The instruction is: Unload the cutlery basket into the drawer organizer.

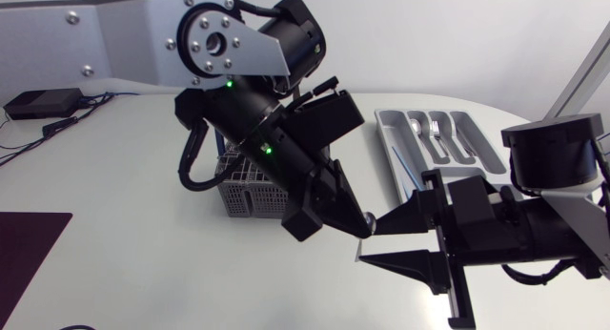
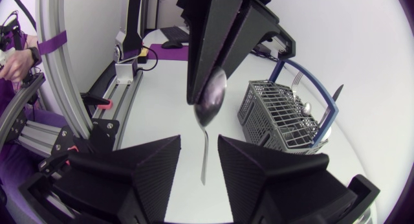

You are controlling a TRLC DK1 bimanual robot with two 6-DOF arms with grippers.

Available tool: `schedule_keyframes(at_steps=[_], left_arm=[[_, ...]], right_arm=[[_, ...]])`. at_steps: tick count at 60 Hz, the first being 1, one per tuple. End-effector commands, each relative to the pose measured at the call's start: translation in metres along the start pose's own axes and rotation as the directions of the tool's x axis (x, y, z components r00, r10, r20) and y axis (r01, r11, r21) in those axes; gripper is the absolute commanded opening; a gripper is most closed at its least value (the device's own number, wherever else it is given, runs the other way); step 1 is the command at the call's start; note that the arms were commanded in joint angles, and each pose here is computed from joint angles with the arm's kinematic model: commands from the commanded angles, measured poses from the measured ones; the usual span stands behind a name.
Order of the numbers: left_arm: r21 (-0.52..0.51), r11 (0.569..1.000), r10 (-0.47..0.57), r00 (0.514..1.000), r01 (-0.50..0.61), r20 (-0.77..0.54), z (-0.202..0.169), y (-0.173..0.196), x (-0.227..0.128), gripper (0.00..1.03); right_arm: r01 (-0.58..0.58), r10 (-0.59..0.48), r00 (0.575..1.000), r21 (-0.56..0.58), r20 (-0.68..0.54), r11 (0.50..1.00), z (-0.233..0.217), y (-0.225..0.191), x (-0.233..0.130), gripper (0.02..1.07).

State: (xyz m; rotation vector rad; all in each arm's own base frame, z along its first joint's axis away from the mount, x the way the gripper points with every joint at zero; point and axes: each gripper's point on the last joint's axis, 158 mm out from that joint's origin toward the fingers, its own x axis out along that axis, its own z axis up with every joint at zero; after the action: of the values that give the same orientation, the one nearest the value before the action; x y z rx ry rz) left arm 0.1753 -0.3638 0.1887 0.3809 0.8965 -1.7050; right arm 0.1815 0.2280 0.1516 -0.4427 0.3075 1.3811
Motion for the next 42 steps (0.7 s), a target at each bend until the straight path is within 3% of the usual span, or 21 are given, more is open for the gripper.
schedule_keyframes(at_steps=[1, 12, 30, 33, 34, 38, 42], left_arm=[[0.027, 0.999, -0.024, 1.000, 0.024, 0.001, 0.004, -0.005, 0.002, 0.08], [0.026, 0.999, -0.023, 1.000, 0.023, 0.002, 0.004, -0.004, 0.001, 0.08], [0.024, 1.000, -0.009, 1.000, 0.008, 0.013, 0.007, -0.002, -0.005, 0.12], [0.021, 1.000, -0.004, 1.000, 0.004, 0.017, 0.007, -0.001, -0.007, 0.20], [0.018, 1.000, 0.002, 1.000, -0.002, 0.022, 0.008, 0.001, -0.009, 0.31], [0.006, 1.000, 0.014, 0.999, -0.015, 0.032, 0.010, 0.005, -0.014, 0.52], [-0.007, 0.999, 0.032, 0.998, -0.031, 0.045, 0.012, 0.010, -0.021, 0.81]], right_arm=[[-0.005, 0.005, 1.000, 0.018, 0.003, 1.000, 0.004, -0.002, 0.003, 0.29], [-0.015, 0.015, 1.000, 0.031, -0.012, 0.999, 0.002, 0.000, 0.006, 0.08], [-0.019, 0.021, 0.999, 0.049, -0.029, 0.999, -0.003, 0.002, 0.007, 0.08], [-0.017, 0.019, 0.999, 0.053, -0.037, 0.998, -0.004, 0.002, 0.006, 0.08], [-0.018, 0.021, 0.999, 0.056, -0.038, 0.998, -0.005, 0.002, 0.007, 0.08], [-0.011, 0.014, 0.999, 0.054, -0.049, 0.998, -0.008, 0.002, 0.006, 0.08], [-0.010, 0.013, 0.998, 0.055, -0.066, 0.998, -0.012, 0.004, 0.005, 0.08]])
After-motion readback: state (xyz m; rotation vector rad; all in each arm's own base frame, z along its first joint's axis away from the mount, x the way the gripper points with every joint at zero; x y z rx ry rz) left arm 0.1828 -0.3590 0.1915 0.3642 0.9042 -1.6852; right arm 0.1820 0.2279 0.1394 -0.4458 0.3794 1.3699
